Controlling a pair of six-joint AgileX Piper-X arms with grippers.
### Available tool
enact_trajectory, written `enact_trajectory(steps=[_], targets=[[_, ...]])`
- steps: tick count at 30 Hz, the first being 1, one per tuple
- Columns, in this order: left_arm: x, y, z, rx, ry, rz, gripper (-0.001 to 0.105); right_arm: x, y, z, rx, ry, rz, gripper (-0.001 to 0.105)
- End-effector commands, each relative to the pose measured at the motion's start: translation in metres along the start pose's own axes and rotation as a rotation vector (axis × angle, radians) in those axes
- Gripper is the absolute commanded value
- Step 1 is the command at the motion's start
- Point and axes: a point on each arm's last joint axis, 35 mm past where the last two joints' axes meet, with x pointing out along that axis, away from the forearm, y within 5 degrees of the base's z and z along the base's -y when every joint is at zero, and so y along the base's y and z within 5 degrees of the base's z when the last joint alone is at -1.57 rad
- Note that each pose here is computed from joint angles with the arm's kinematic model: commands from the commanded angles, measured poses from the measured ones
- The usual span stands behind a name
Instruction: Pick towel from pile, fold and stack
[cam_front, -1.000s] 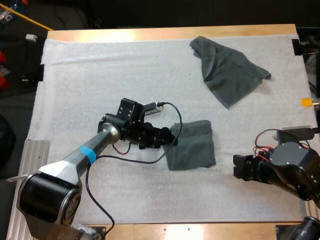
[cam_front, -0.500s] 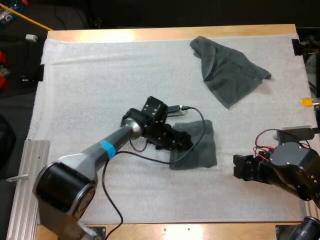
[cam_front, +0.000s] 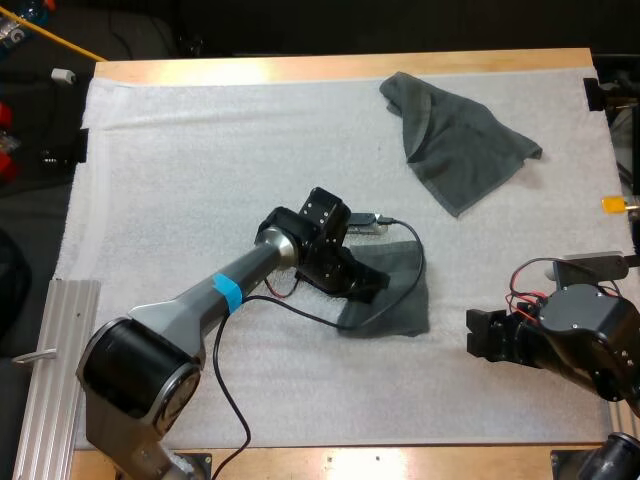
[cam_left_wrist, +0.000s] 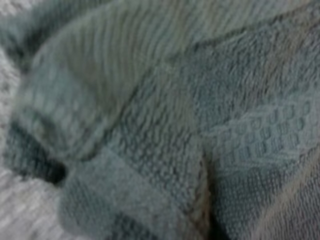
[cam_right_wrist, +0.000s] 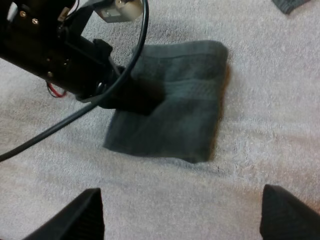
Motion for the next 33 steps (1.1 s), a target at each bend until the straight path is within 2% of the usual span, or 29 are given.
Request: enact_trajectory(steps=[1, 4, 7, 14, 21, 27, 33], targets=[[-0.013, 0.001, 0.001, 0.024, -0.023, 0.054, 0.000, 0.000, -0.001, 0.000, -0.007, 0.000, -0.011, 0.063], [-0.029, 0.018, 0.003, 0.043, -0.028, 0.160, 0.000, 0.000, -0.001, 0.000, -0.007, 0.000, -0.011, 0.063], [-0.043, 0.043, 0.004, 0.021, -0.011, 0.262, 0.000, 0.000, -0.001, 0.000, -0.007, 0.000, -0.011, 0.063], [-0.081, 0.110, 0.006, -0.087, 0.009, 0.407, 0.000, 0.000, -0.001, 0.000, -0.007, 0.000, -0.011, 0.063], [-0.114, 0.170, 0.003, -0.222, -0.022, 0.520, 0.000, 0.000, -0.001, 0.000, -0.007, 0.000, -0.009, 0.063], [-0.134, 0.205, -0.004, -0.322, -0.046, 0.588, 0.000, 0.000, -0.001, 0.000, -0.007, 0.000, -0.009, 0.063], [-0.145, 0.220, -0.009, -0.364, -0.064, 0.633, 0.000, 0.000, 0.000, 0.000, -0.007, 0.003, -0.002, 0.063]])
